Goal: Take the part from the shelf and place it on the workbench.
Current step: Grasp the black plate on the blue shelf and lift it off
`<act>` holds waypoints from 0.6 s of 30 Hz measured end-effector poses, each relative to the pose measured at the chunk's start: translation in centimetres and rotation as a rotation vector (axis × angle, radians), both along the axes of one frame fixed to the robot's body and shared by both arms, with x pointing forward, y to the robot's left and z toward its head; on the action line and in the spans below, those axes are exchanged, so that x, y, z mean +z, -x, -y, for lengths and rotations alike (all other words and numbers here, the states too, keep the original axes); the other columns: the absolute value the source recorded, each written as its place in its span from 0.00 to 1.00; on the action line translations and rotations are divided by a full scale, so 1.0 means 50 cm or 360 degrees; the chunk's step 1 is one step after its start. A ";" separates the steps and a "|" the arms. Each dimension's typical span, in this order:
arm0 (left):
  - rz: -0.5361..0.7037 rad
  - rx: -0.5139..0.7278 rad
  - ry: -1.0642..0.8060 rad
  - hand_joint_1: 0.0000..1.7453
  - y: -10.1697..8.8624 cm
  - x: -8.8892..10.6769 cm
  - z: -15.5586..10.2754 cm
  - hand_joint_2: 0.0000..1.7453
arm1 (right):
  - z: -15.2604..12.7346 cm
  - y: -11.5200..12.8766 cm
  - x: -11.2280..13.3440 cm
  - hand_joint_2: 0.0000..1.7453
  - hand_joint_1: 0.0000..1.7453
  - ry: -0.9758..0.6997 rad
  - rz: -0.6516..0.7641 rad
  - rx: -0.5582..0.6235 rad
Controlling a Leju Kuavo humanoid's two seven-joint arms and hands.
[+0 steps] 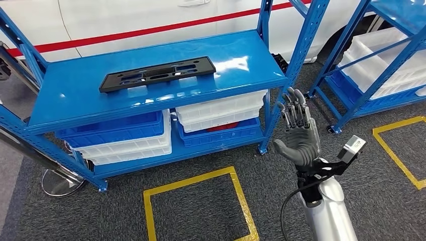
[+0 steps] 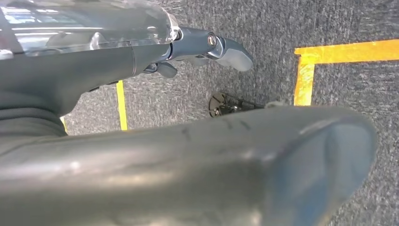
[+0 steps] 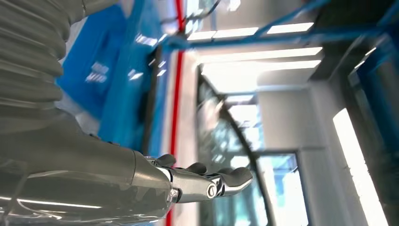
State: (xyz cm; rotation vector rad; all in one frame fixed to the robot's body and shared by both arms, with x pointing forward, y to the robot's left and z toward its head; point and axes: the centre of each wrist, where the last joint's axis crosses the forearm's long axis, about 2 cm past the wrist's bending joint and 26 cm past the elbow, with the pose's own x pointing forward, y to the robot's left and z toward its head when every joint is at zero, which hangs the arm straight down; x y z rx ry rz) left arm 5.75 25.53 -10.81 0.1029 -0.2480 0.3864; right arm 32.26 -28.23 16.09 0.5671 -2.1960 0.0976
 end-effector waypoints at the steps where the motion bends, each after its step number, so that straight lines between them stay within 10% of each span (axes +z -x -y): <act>1: 0.0002 -0.0004 -0.0002 0.00 0.000 0.000 0.001 0.00 | -0.017 0.001 0.012 1.00 0.00 -0.0026 0.0035 0.0071; 14: 0.0017 -0.0047 -0.0014 0.00 -0.008 0.002 0.010 0.00 | -0.216 0.056 0.163 1.00 0.00 -0.0332 0.0439 0.0992; 18: 0.0025 -0.0055 0.0006 0.00 -0.010 0.003 0.018 0.00 | -0.250 0.077 0.192 0.00 0.00 -0.0386 0.0512 0.1208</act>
